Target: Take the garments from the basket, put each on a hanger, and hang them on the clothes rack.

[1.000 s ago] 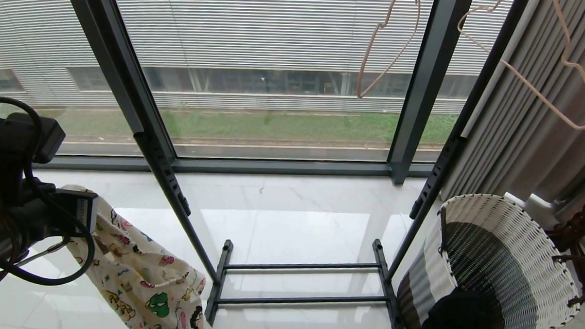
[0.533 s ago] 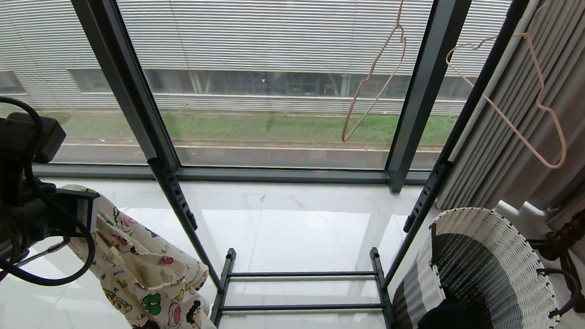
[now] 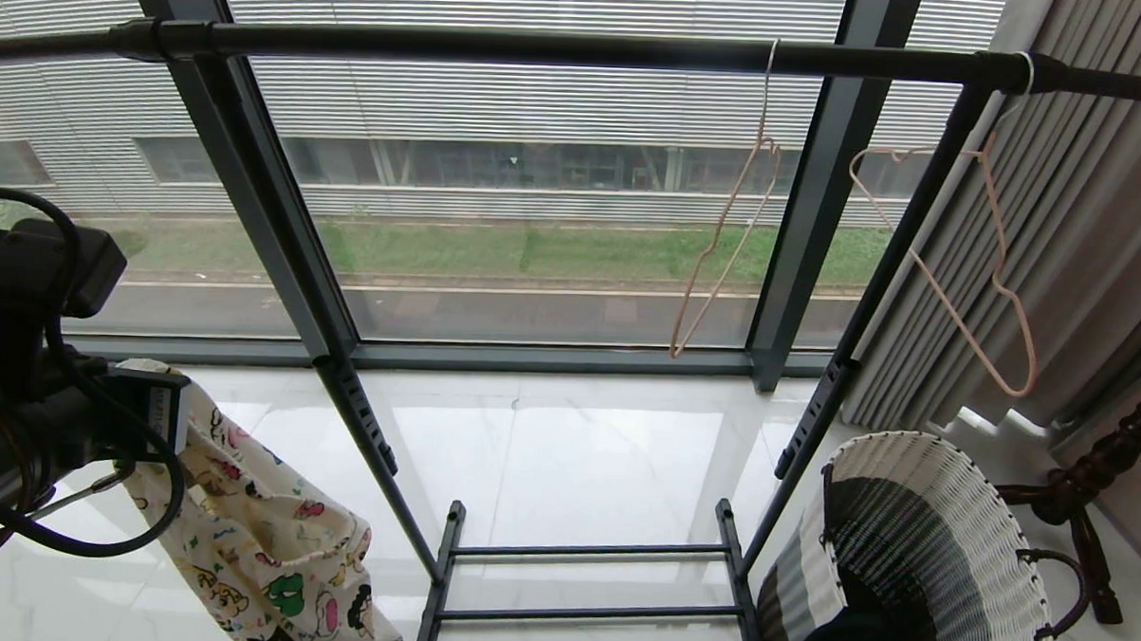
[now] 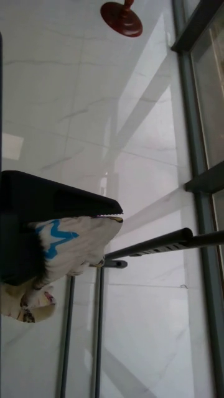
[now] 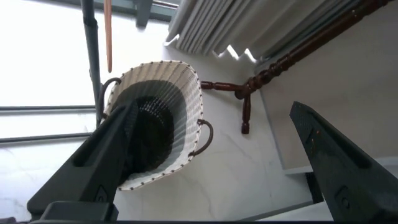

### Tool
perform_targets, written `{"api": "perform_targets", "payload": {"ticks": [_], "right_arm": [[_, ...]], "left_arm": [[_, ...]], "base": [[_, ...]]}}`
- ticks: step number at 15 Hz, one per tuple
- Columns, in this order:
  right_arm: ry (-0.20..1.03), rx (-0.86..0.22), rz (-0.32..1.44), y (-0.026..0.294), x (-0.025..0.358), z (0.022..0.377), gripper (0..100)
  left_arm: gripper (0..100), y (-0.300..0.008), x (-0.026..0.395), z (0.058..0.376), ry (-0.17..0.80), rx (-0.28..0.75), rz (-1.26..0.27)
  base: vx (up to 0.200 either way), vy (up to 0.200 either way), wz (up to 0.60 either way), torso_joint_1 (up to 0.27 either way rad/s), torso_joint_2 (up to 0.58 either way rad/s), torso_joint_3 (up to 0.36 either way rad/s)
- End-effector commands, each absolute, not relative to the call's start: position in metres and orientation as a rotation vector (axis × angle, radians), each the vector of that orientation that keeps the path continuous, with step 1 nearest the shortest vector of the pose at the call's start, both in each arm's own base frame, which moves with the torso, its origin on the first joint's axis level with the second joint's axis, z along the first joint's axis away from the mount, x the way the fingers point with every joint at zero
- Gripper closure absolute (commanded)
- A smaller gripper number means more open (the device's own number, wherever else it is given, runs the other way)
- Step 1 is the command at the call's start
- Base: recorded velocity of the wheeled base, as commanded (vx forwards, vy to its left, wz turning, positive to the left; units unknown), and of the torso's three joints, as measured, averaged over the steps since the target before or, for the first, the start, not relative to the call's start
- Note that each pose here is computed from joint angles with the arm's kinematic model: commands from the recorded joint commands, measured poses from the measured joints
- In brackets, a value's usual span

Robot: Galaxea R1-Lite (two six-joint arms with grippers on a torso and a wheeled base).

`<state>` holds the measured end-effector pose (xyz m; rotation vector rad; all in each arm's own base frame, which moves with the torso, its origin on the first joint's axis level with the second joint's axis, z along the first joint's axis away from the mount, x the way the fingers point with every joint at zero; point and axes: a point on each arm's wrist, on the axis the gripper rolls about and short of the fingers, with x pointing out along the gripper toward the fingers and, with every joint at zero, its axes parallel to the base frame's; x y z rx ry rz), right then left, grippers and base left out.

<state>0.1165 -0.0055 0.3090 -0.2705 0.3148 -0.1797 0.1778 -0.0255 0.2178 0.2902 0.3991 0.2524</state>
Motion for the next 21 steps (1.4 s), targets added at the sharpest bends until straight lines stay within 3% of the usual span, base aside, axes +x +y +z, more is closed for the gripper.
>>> {"api": "perform_targets", "payload": {"ticks": [1, 5, 12, 19, 21], "right_arm": [[0.317, -0.268, -0.168, -0.005, 0.126, 0.308, 0], [0.246, -0.13, 0.005, 0.0, 0.136, 0.312, 0], [0.321, 0.05, 0.045, 0.008, 0.149, 0.296, 0], [0.344, 0.061, 0.091, 0.009, 0.16, 0.291, 0], [0.353, 0.06, 0.091, 0.009, 0.163, 0.289, 0]], "left_arm": [[100, -0.025, 0.178, 0.218, 0.398, 0.29, 0.253], [100, -0.025, 0.178, 0.218, 0.398, 0.289, 0.255], [100, -0.024, 0.174, 0.224, 0.365, 0.279, 0.258], [100, -0.025, 0.175, 0.226, 0.342, 0.274, 0.259], [100, -0.025, 0.174, 0.226, 0.341, 0.275, 0.259]], "base": [[0.0, 0.0, 0.0, 0.227, -0.52, -0.295], [0.0, 0.0, 0.0, 0.095, -0.19, -0.107], [0.0, 0.0, 0.0, 0.0, 0.0, 0.0], [0.171, 0.0, 0.0, 0.001, 0.0, 0.003], [0.0, 0.0, 0.0, 0.0, 0.0, 0.0]]}}
